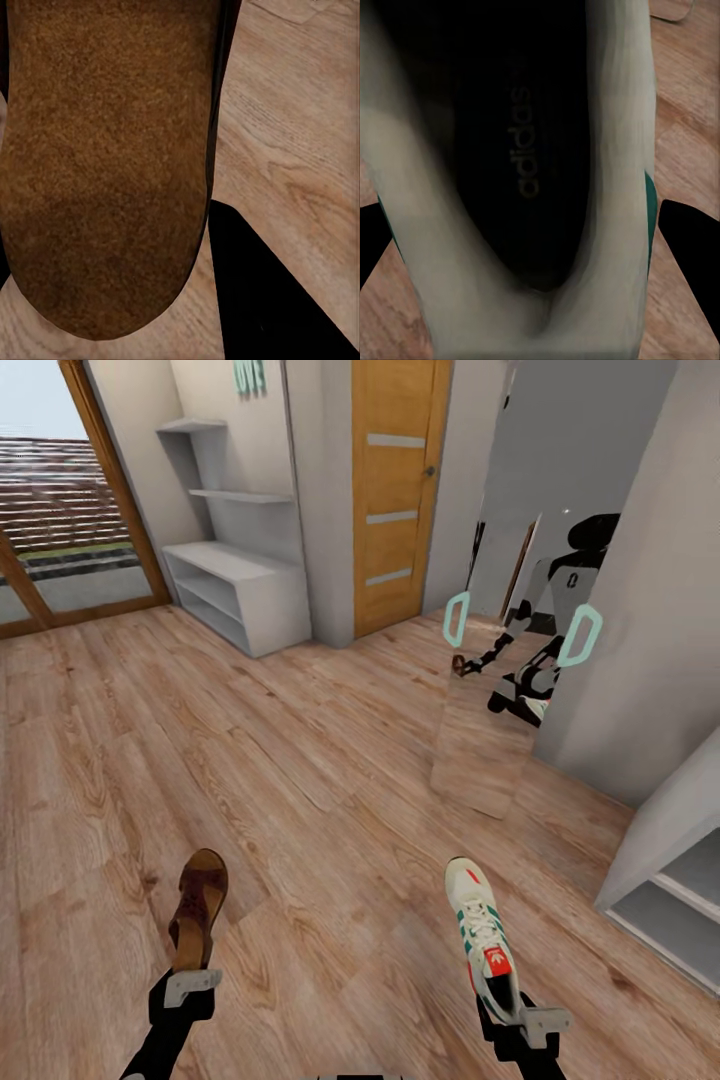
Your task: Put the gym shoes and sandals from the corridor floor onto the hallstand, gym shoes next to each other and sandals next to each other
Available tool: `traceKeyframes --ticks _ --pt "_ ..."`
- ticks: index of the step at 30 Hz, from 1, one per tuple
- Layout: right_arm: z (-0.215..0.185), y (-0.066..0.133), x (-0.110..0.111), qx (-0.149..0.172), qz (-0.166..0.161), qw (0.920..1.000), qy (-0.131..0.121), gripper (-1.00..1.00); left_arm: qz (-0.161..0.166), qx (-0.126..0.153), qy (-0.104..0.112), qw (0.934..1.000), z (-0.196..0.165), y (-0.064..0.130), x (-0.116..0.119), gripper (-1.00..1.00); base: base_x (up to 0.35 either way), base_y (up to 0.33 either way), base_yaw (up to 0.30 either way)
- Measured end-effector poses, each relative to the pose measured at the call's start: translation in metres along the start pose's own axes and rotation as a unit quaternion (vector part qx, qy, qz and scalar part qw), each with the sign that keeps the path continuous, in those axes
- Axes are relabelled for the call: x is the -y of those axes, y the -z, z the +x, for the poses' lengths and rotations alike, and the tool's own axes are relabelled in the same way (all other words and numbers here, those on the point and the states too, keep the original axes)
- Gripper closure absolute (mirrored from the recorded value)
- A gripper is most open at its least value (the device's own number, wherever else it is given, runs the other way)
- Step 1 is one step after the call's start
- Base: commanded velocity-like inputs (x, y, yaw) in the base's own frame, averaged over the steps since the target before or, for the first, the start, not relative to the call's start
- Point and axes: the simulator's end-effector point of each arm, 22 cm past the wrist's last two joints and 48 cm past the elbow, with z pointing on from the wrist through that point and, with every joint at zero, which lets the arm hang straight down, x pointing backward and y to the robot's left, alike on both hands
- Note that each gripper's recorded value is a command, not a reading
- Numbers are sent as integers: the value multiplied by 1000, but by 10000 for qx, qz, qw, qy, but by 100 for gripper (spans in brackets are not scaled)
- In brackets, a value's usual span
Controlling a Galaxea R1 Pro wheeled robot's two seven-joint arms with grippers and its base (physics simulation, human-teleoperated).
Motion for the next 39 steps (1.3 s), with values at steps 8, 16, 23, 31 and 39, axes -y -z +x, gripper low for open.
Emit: traceKeyframes --ticks 8,16,23,31,39 --pt "-2 0 2 15 43 10000 6 100 0 24 5 10000 -2 0 0 100 0 0 -4" --pt "-7 0 8 65 167 9998 9 100 12 81 4 10000 -8 0 1 100 0 0 0" --pt "-12 0 9 119 179 9998 11 100 44 131 -4 9999 -13 1 5 100 0 0 0" --pt "-17 1 18 168 400 9991 9 100 46 194 1 9998 -20 1 5 100 8 7 0" --pt "-23 0 18 229 396 9990 8 100 42 258 15 9997 -26 1 5 100 120 200 0"
